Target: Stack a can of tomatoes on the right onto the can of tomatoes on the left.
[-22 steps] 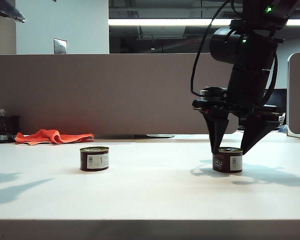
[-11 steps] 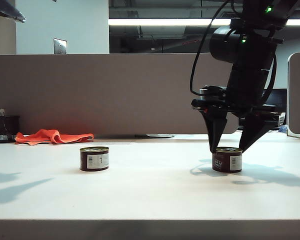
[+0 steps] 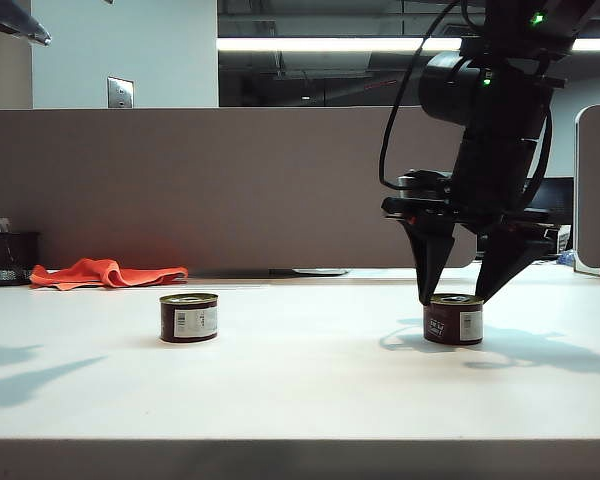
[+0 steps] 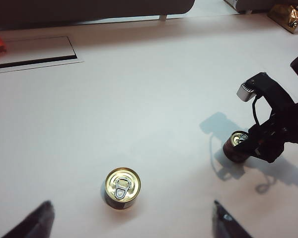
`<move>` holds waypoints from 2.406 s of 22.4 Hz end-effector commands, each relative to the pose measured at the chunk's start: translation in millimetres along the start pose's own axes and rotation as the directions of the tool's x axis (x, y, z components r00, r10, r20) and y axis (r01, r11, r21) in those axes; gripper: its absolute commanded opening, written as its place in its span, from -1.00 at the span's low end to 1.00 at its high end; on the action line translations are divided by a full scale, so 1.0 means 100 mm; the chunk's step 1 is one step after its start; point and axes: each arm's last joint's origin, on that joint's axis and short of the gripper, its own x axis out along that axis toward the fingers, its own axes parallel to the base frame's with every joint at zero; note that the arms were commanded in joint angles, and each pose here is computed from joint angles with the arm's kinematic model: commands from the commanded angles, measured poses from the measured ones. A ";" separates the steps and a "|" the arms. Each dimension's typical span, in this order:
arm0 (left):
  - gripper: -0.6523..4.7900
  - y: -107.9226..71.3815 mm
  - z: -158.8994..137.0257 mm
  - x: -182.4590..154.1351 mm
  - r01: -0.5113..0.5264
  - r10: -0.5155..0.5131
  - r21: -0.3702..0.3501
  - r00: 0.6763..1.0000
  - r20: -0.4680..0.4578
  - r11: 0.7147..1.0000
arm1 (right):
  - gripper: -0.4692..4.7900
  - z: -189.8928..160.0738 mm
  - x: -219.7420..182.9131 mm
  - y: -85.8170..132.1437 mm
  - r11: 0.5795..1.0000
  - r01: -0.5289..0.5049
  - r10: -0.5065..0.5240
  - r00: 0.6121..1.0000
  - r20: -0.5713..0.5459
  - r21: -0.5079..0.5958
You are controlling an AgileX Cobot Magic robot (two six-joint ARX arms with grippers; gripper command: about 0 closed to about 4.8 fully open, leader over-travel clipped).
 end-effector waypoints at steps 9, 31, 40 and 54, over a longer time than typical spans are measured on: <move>0.72 -0.01 0.02 -0.01 0.006 -0.006 0.005 1.000 0.012 1.000 | 0.33 0.02 -0.02 0.01 1.000 0.001 -0.001 1.000 0.018 0.000; 0.72 0.00 0.02 -0.01 -0.010 0.010 0.005 1.000 0.013 1.000 | 0.11 0.25 -0.28 0.10 0.998 -0.054 0.055 0.996 0.073 -0.015; 0.71 0.05 -0.02 -0.02 -0.183 0.185 0.092 0.983 -0.015 0.979 | 0.11 0.57 -0.79 0.65 0.979 -0.143 0.176 0.951 0.256 -0.143; 0.57 0.16 -0.05 -0.04 -0.228 0.234 0.101 0.971 -0.051 0.968 | 0.11 0.80 -0.56 1.70 0.914 -0.238 0.323 0.917 0.234 -0.329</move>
